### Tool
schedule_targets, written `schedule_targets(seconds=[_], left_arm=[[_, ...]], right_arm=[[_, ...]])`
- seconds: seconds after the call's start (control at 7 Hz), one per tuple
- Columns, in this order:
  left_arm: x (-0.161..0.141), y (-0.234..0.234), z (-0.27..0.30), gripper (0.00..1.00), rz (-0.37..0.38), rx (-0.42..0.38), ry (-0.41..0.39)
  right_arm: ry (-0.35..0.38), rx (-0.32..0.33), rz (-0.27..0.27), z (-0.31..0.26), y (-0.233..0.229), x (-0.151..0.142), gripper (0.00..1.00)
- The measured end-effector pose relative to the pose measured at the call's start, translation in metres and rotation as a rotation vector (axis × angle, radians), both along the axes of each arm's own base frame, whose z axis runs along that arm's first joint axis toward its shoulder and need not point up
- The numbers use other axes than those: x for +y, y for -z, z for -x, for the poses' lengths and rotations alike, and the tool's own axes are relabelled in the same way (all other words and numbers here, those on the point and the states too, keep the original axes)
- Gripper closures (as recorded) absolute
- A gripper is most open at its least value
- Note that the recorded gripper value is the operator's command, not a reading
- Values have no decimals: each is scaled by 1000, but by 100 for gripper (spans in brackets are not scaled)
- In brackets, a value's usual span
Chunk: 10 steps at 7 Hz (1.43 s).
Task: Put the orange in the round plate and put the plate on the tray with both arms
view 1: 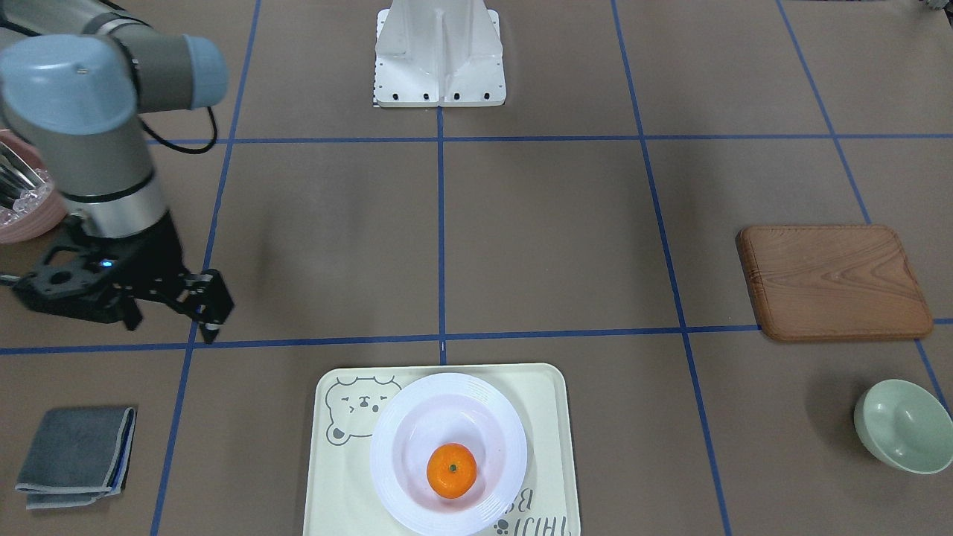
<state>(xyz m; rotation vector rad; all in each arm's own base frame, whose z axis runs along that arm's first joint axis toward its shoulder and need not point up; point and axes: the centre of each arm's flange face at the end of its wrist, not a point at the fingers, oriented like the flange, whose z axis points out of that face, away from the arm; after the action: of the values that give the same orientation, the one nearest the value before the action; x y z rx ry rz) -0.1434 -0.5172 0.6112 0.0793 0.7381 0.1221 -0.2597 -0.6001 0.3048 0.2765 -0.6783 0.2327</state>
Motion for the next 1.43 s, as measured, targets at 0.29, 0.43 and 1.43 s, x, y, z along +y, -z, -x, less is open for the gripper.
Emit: schedule_targets(seconds=[0.29,0.43,1.43], left_arm=[[39,16,-11,1,3,66,48],[54,16,-14,1,11,77,57],[68,-2,-15,1,49,76,59]], right_arm=[[226,81,-63,-143,-103,2,0],[293,89,-68,-201,-152,19,0],[369,52,11,-347,-316,148,0]])
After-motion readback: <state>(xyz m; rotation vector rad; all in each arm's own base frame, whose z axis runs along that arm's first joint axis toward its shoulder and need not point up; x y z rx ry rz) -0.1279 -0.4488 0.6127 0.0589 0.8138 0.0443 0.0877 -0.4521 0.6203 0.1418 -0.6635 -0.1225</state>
